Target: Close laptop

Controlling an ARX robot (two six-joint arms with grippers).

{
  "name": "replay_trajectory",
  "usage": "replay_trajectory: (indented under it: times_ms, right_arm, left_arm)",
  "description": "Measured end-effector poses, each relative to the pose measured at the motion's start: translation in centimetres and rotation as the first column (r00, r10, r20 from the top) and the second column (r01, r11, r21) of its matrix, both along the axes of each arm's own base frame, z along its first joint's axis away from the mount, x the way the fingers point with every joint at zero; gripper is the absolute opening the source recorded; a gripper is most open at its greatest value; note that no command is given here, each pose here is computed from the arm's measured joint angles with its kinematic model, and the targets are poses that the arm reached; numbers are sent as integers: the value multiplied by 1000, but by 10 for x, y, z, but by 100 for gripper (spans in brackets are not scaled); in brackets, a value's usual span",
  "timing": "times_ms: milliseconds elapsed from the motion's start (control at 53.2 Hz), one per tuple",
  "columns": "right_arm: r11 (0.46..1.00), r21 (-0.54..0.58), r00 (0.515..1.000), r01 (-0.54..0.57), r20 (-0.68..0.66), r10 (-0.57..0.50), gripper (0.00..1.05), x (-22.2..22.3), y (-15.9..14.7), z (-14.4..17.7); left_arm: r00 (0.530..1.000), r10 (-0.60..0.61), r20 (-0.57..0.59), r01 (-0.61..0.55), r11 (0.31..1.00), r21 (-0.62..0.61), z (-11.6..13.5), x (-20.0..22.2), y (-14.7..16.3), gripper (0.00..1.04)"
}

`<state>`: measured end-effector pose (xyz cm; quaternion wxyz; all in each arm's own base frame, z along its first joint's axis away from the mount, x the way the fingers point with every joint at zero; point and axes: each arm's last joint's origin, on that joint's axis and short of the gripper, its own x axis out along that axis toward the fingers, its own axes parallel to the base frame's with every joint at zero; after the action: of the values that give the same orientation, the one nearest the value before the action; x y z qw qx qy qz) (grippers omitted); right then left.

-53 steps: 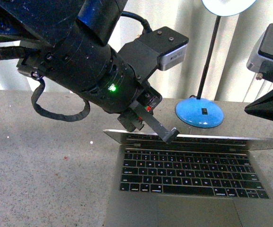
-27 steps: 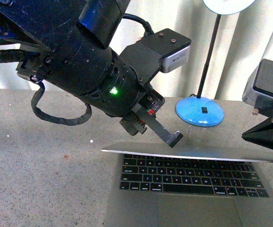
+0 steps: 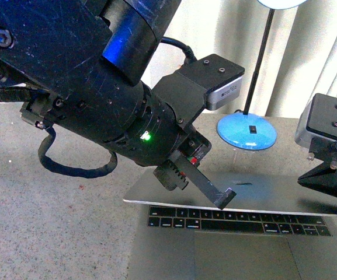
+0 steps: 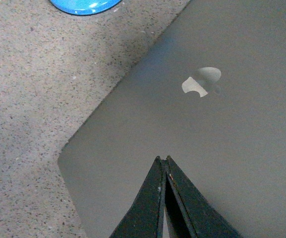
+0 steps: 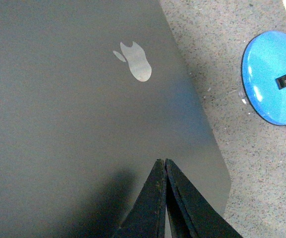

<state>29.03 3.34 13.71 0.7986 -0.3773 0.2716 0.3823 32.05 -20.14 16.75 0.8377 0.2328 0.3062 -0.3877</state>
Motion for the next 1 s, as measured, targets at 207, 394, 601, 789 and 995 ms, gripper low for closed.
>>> replay_trajectory:
  times_ms: [207,394,601,789,995]
  right_arm:
    - [1000,-18,1000,-18,-24,18,3,0,0,-6]
    - [999,-35,998,-34,-46,32,3,-1,0,-12]
    - [998,-52,997,-39,-66,36,3,-3,-1,-18]
    - [997,-65,995,-41,-94,35,3,-6,-2,-26]
    - [996,-75,992,-41,-118,32,3,-6,-2,-36]
  left_arm:
    - [1000,0,-23,-1,999,-35,-10,-3,0,4]
    - [998,23,-52,-26,998,-50,-28,-3,1,4]
    - [996,38,-83,-43,997,-58,-43,-3,3,4]
    - [995,43,-95,-50,996,-70,-47,-2,4,4]
    - [993,41,-107,-50,995,-85,-51,-2,6,4]
